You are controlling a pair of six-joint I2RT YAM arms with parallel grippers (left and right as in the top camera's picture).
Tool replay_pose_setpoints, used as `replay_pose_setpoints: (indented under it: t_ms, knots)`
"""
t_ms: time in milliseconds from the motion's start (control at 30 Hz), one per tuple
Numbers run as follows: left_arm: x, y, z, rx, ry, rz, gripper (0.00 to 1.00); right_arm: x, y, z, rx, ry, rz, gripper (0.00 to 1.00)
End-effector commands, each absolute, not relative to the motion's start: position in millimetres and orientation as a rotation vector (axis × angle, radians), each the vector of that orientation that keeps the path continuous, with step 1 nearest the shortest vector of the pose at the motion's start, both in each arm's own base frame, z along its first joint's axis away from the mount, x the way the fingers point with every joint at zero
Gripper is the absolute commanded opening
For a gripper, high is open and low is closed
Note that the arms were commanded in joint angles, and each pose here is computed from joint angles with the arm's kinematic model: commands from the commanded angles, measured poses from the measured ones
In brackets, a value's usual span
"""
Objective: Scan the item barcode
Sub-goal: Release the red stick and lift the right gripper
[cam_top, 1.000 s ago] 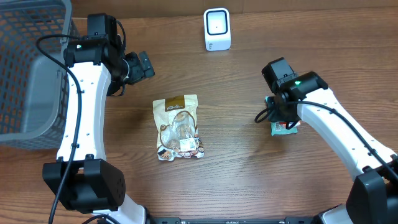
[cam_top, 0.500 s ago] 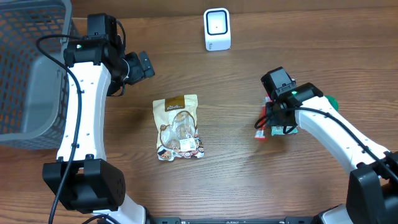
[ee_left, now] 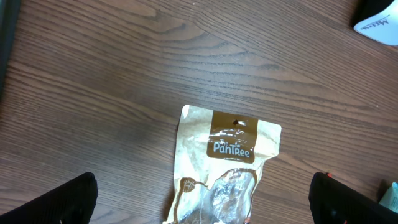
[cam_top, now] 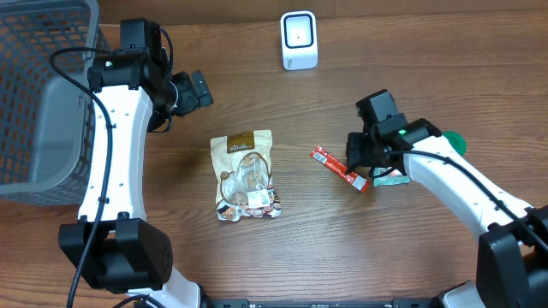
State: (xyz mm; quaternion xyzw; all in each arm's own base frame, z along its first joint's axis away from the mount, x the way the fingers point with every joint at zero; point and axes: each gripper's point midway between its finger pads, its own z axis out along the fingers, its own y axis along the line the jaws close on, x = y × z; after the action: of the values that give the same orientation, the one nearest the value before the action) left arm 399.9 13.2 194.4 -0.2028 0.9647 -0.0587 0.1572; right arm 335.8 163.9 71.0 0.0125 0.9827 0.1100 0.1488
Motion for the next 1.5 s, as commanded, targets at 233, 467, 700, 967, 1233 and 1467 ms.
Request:
replay_pose_setpoints:
  t_ms: [233, 467, 700, 967, 1233, 1467]
  knots:
    - [400, 11, 207, -0.547, 2.732, -0.168, 1.00, 317, 229, 46, -0.150, 2.870, 0.512, 0.23]
    - [400, 11, 207, -0.547, 2.732, -0.168, 1.00, 309, 260, 9, -0.268, 2.882, 0.483, 0.17]
    - [400, 11, 207, -0.547, 2.732, -0.168, 1.00, 315, 243, 3, -0.118, 2.917, 0.433, 0.17]
    - [400, 11, 207, -0.547, 2.732, -0.168, 1.00, 330, 189, -2, 0.127, 2.968, 0.346, 0.17]
    - [401, 11, 207, -0.547, 2.732, -0.168, 1.00, 331, 106, -9, 0.309, 2.981, -0.072, 0.18]
    - [400, 11, 207, -0.547, 2.732, -0.168, 1.00, 333, 101, -9, 0.312, 2.979, -0.083, 0.22]
